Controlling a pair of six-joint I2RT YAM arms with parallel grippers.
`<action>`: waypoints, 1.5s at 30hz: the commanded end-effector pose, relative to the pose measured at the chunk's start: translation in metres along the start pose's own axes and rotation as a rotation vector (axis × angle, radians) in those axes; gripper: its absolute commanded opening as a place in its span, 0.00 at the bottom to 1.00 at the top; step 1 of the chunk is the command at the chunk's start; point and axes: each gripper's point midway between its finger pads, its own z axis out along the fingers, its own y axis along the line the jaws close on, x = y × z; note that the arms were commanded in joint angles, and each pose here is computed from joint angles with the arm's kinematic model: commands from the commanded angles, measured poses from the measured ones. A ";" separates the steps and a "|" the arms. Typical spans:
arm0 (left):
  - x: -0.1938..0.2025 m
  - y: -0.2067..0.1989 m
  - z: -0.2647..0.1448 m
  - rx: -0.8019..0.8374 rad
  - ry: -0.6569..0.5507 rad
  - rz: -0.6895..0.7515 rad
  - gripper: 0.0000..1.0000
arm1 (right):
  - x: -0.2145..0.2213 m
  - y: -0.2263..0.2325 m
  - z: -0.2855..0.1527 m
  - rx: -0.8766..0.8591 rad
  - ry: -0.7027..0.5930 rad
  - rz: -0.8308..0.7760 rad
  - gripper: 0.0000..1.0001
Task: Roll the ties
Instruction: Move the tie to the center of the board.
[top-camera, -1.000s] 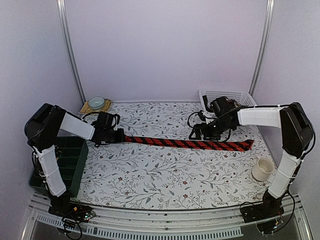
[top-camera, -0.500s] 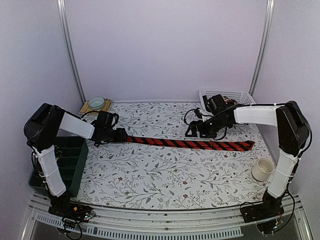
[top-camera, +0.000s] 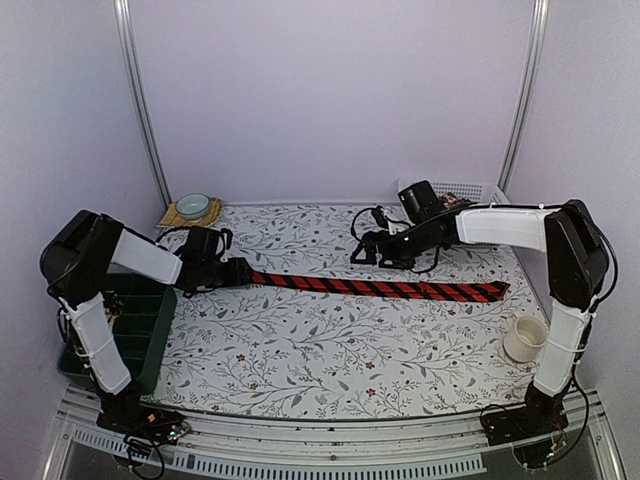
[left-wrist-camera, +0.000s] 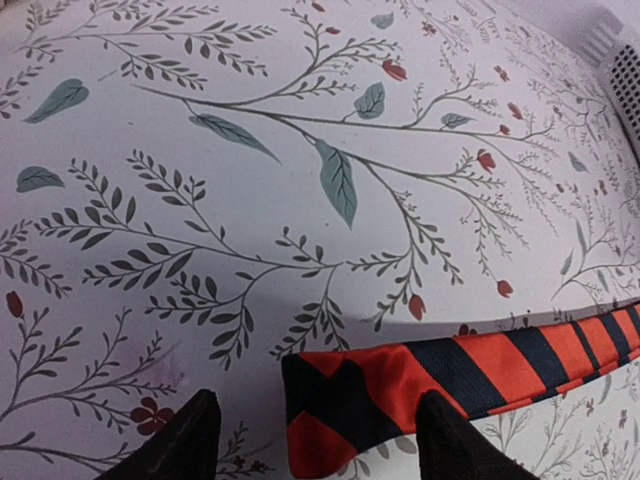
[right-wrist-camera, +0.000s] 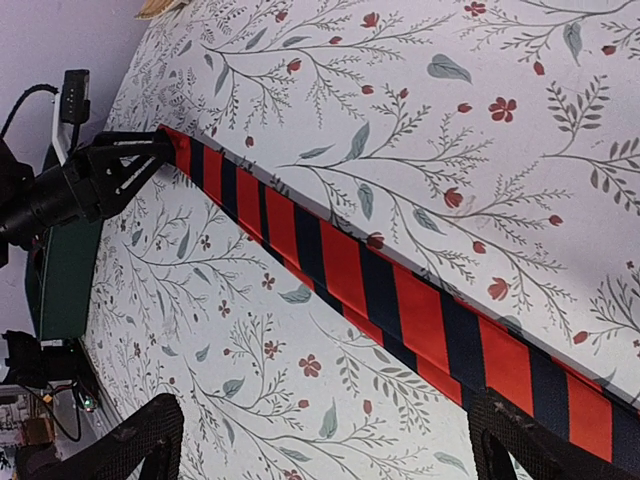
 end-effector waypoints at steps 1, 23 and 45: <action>-0.014 -0.016 -0.006 0.120 -0.056 -0.065 0.66 | 0.005 0.009 0.029 -0.046 0.044 0.024 1.00; 0.010 -0.007 0.011 0.182 0.019 -0.197 0.06 | 0.007 0.018 0.037 -0.087 0.055 0.027 0.95; 0.010 -0.013 0.017 -0.275 0.017 0.085 0.00 | -0.003 0.033 0.062 -0.103 0.069 0.038 0.93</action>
